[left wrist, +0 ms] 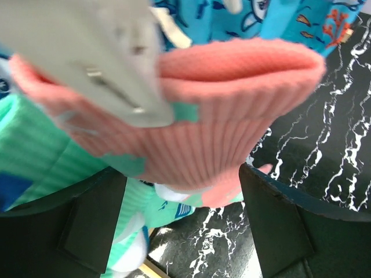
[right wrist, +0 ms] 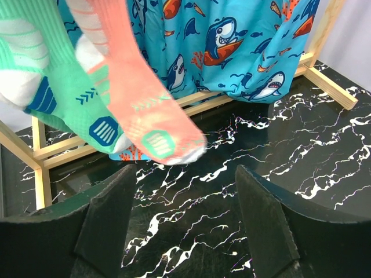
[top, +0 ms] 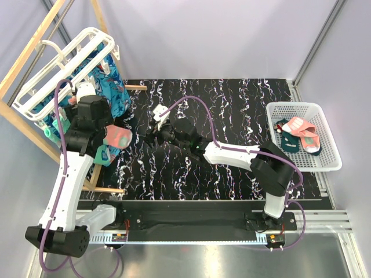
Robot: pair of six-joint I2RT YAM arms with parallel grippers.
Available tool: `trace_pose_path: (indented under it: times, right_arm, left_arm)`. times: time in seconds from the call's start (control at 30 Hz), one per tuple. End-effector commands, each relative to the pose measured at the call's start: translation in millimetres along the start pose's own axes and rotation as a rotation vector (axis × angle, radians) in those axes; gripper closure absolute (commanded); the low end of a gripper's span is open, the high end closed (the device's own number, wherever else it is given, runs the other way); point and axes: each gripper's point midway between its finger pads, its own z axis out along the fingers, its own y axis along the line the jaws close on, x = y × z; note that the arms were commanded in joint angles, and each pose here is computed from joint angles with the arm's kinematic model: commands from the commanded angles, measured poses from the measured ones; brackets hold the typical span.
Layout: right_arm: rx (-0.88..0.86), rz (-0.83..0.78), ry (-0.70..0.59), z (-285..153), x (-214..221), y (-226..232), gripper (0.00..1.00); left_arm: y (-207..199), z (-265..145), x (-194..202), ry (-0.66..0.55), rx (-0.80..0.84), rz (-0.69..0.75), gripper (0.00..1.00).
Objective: Remove the socks clipped to the hanger
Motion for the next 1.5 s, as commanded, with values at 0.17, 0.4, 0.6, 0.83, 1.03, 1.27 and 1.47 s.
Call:
trace_pose_path:
  times: [0.17,0.4,0.6,0.83,1.03,1.27,1.47]
  right_arm:
    - [0.006,-0.03,-0.093,-6.6,-38.7,-1.5,0.23]
    - [0.003,-0.064,-0.067,3.5,-31.4,-3.1,0.24]
    - [0.031,-0.096,-0.078,38.8,-21.2,-10.6,0.2]
    - [0.09,-0.255,-0.151,78.1,-24.3,8.6,0.16]
    - [0.028,-0.336,-0.191,91.1,-14.7,39.8,0.14]
    - [-0.017,-0.362,-0.207,112.2,-6.2,59.3,0.14]
    - [-0.054,-0.362,-0.215,124.5,-1.9,69.9,0.21]
  left_arm:
    - [-22.7,-6.8,-26.8,-0.076,0.142,-0.034,0.3]
    - [-50.3,-19.4,-24.1,-0.058,0.322,-0.033,0.36]
    - [-57.5,-27.9,-26.9,-0.056,0.384,-0.026,0.41]
    - [-55.9,-32.5,-31.1,-0.045,0.388,-0.013,0.42]
    - [-58.7,-34.5,-27.6,-0.041,0.408,-0.026,0.44]
    - [-58.3,-39.3,-28.9,-0.037,0.419,-0.035,0.45]
    - [-59.4,-44.9,-31.6,-0.046,0.44,-0.052,0.45]
